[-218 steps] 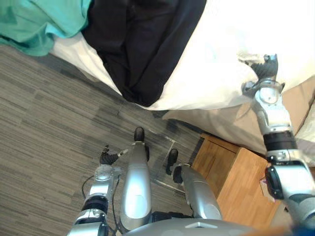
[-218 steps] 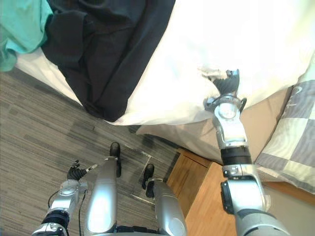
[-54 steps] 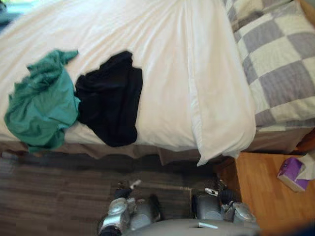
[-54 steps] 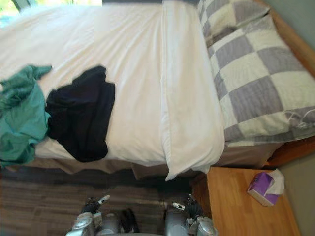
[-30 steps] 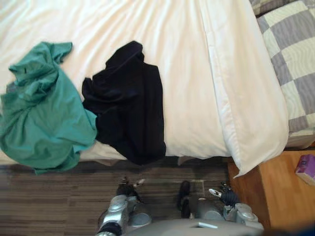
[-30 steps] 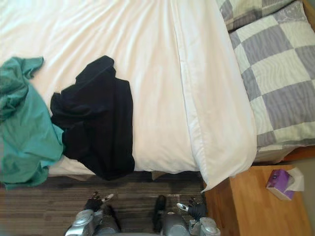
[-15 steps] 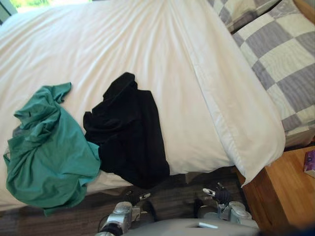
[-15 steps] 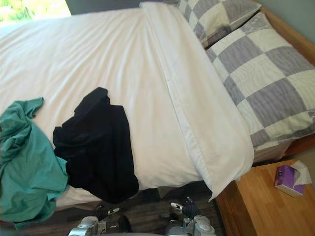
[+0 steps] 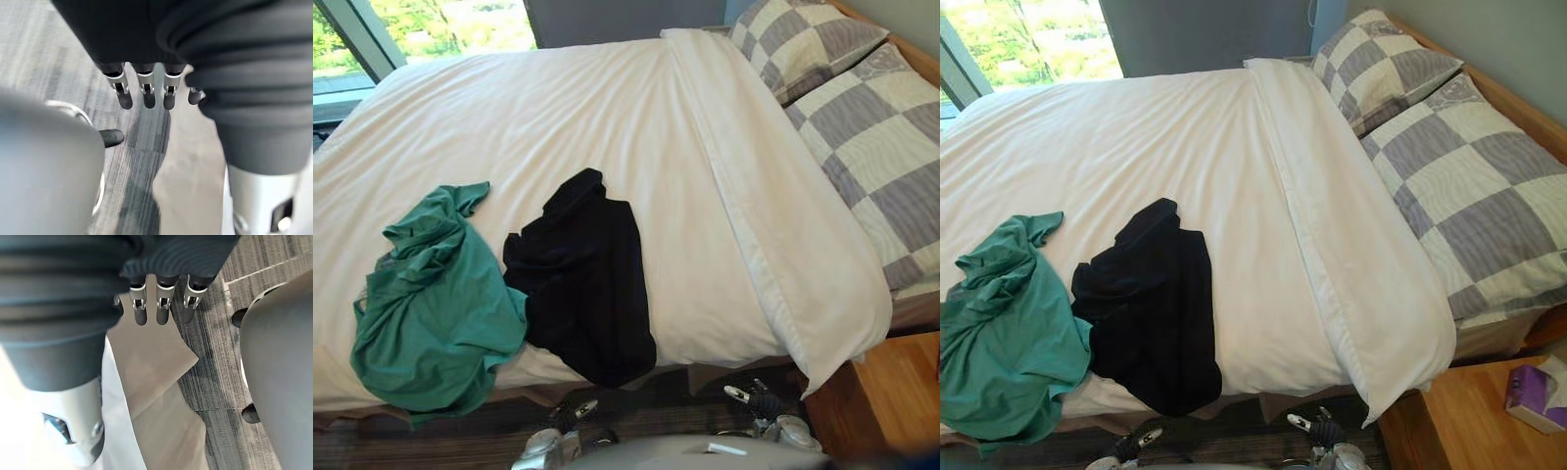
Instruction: Tidy the bed and pick cloth on bed and put in laundry
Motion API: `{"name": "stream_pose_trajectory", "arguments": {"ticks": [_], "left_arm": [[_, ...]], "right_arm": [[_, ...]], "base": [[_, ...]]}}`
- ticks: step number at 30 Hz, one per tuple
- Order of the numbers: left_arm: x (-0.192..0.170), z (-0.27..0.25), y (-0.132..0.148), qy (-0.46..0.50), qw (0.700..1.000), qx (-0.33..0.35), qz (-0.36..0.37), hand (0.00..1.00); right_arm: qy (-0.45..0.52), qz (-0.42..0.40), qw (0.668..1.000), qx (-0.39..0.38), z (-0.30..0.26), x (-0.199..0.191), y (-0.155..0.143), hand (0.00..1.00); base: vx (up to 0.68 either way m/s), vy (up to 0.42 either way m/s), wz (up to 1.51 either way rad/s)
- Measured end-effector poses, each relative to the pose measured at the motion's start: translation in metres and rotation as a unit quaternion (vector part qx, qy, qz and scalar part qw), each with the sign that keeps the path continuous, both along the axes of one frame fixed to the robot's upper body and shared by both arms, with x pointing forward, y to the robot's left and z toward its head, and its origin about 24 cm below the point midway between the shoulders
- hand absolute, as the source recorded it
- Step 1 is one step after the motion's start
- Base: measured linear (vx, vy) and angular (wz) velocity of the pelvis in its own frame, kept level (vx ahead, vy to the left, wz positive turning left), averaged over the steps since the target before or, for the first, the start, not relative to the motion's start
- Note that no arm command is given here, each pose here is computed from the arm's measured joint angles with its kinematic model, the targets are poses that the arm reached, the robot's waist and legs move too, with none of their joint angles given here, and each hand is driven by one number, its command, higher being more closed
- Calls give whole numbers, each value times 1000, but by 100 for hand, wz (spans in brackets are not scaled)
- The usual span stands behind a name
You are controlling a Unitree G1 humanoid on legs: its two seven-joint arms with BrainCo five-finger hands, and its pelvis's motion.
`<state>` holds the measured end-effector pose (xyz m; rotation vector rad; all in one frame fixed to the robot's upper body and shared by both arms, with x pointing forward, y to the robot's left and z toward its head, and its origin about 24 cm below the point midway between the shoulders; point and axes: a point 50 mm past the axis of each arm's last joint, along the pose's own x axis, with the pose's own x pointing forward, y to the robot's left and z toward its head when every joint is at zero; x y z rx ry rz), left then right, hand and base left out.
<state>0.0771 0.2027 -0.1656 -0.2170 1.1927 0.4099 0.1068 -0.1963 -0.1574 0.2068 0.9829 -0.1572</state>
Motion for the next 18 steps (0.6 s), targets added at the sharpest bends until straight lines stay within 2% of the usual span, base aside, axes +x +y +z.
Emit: {"name": "stream_pose_trajectory", "arguments": {"ticks": [3, 8, 12, 15, 18], "left_arm": [[11, 4, 1, -22, 999, -8, 48, 0], [34, 15, 17, -79, 984, -2, 158, 0], [32, 19, 24, -105, 979, 41, 167, 0], [29, 19, 20, -124, 973, 43, 192, 0], [26, 14, 4, -108, 978, 19, 177, 0]], "right_arm": [[-16, -31, 999, -5, 4, 5, -13, 0], [-88, -28, 996, -15, 23, 46, -16, 0], [-141, -21, 985, -97, 45, 62, -54, 0], [-147, -31, 983, -108, 49, 59, -63, 0], [-127, -39, 988, -73, 35, 34, -46, 0]], "base": [[-23, 40, -1], [-106, -73, -39], [-79, 101, -33], [-90, 398, 2], [-100, 744, 41]]}}
